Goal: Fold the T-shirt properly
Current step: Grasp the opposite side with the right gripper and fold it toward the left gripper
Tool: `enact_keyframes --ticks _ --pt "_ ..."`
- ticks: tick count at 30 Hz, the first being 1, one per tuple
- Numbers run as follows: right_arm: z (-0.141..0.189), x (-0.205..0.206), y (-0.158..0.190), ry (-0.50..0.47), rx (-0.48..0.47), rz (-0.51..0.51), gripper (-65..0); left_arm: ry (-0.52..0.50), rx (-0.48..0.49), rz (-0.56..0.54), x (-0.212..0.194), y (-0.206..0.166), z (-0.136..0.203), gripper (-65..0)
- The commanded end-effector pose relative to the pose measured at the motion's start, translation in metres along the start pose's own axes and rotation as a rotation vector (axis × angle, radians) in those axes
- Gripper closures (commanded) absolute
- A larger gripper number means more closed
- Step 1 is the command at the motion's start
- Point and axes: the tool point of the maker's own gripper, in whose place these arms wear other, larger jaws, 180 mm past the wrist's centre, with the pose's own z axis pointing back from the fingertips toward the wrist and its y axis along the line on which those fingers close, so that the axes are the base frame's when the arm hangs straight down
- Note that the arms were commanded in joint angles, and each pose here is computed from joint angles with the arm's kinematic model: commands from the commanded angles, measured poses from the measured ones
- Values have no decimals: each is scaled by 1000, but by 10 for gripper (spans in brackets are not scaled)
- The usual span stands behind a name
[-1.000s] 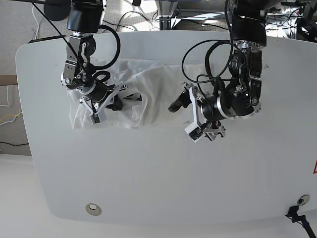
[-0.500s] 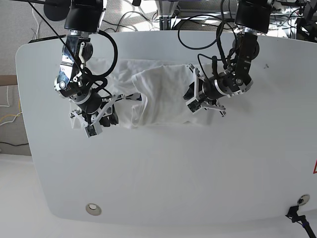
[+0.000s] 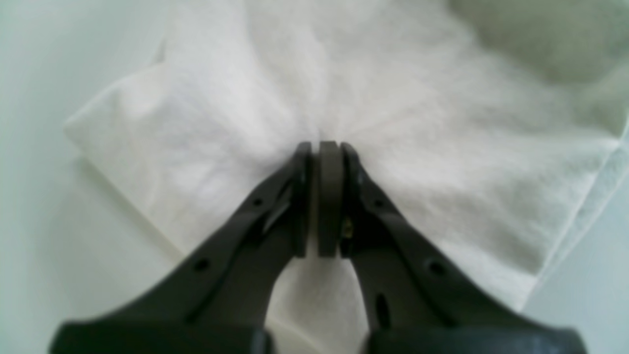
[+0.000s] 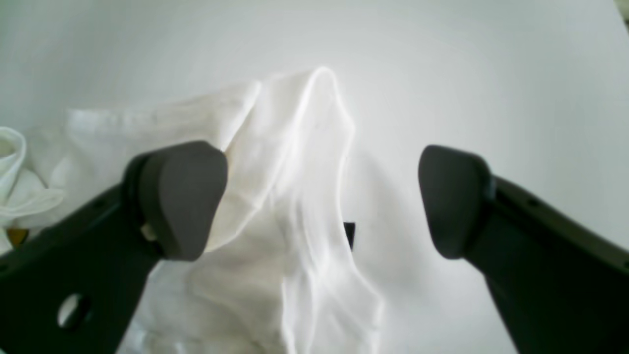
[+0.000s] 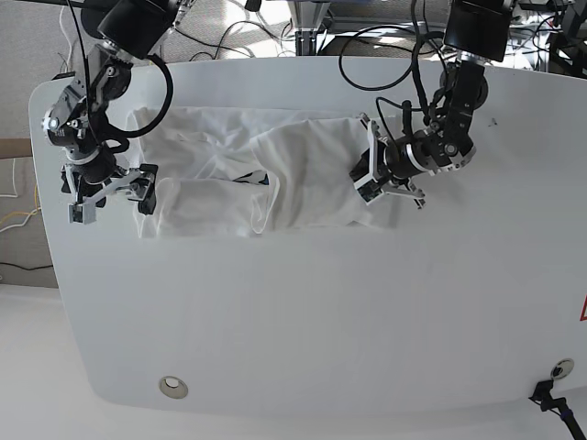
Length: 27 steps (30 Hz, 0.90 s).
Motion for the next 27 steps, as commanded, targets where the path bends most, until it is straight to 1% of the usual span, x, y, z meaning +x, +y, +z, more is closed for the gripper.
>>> enact_keyframes --ticks 1,4,6,10,12,15,19,23,24,25,26,27 --pt "5 2 -10 -28 26 -53 -629 3 32 7 -2 11 6 -8" --pt "4 -16 -18 -23 55 -166 -629 3 47 19 -4 17 9 -8" --pt "4 -26 -23 -10 66 -204 -629 3 46 20 -5 16 9 -8" --pt "0 -44 -18 9 113 -285 -629 3 46 20 -5 16 9 -8" --pt "-1 -44 -14 4 129 -298 -629 3 46 20 -5 16 9 -8" --pt "-10 -48 13 30 186 -277 -627 4 43 22 -6 15 8 -8" --pt "-20 -46 39 37 243 -269 -627 3 43 23 -5 14 8 -8" --pt "-21 -46 43 31 248 -282 -625 4 43 22 -6 15 8 -8" --pt "-21 -46 43 33 247 -282 -612 4 43 22 -6 15 8 -8" --pt "-21 -46 42 34 245 -275 -576 4 43 22 -6 15 8 -8" --pt "-21 -46 42 35 247 -273 -515 4 43 22 -6 15 8 -8" --pt "-21 -45 42 33 247 -272 -429 4 43 22 -6 15 8 -8"
